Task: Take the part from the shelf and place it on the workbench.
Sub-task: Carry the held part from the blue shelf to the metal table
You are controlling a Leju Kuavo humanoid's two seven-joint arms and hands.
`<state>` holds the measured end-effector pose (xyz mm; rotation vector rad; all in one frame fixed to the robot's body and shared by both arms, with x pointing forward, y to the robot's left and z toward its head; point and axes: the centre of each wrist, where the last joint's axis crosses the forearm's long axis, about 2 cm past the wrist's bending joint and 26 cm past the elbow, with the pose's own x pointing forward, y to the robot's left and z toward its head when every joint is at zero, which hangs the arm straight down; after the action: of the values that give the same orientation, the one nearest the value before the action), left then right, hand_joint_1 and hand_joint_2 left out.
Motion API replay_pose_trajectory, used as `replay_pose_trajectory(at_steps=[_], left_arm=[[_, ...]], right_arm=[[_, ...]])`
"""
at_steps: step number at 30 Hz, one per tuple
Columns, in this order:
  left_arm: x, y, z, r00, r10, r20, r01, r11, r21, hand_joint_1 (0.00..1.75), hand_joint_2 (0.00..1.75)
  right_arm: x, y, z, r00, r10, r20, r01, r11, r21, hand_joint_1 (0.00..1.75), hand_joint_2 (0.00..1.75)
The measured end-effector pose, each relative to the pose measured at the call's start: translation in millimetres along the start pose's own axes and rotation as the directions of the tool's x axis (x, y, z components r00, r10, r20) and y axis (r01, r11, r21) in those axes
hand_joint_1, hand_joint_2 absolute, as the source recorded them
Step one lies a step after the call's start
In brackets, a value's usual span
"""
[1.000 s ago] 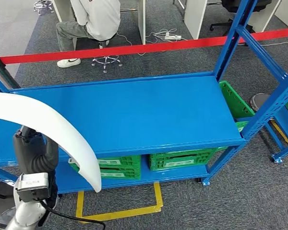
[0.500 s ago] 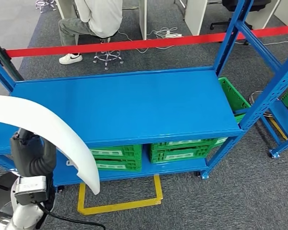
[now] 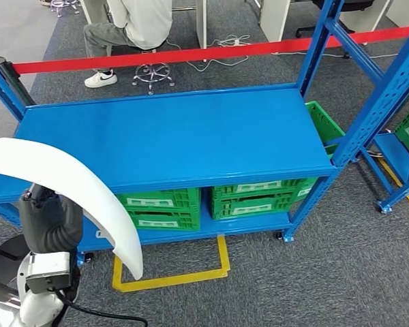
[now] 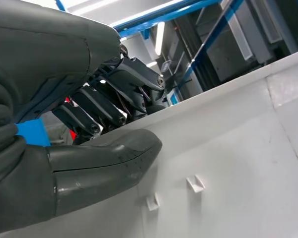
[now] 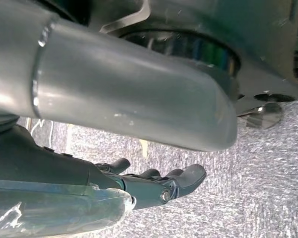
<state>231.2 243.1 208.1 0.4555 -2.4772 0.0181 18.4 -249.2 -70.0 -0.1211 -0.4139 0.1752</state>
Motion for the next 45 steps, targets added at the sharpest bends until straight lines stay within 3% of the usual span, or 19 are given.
replay_pose_trajectory(at_steps=[23, 37, 45], left_arm=[[6.7, 1.7, 26.4, 0.998, -0.022, -0.061, 0.022, 1.0, -0.014, 1.64, 1.75], [12.9, -4.8, 37.4, 0.945, 0.178, -0.273, -0.165, 0.984, 0.07, 1.64, 1.75], [13.6, -4.3, 36.2, 0.965, 0.134, -0.226, -0.129, 0.991, 0.039, 1.64, 1.75]], right_arm=[[-6.2, -1.1, 3.1, 0.998, 0.063, 0.018, -0.062, 0.998, -0.003, 0.0, 0.0], [-10.1, -3.7, 8.4, 0.998, 0.056, 0.0, -0.056, 0.998, -0.025, 0.0, 0.0], [-4.0, -2.3, 11.2, 0.999, 0.049, 0.013, -0.049, 0.999, -0.024, 0.0, 0.0]])
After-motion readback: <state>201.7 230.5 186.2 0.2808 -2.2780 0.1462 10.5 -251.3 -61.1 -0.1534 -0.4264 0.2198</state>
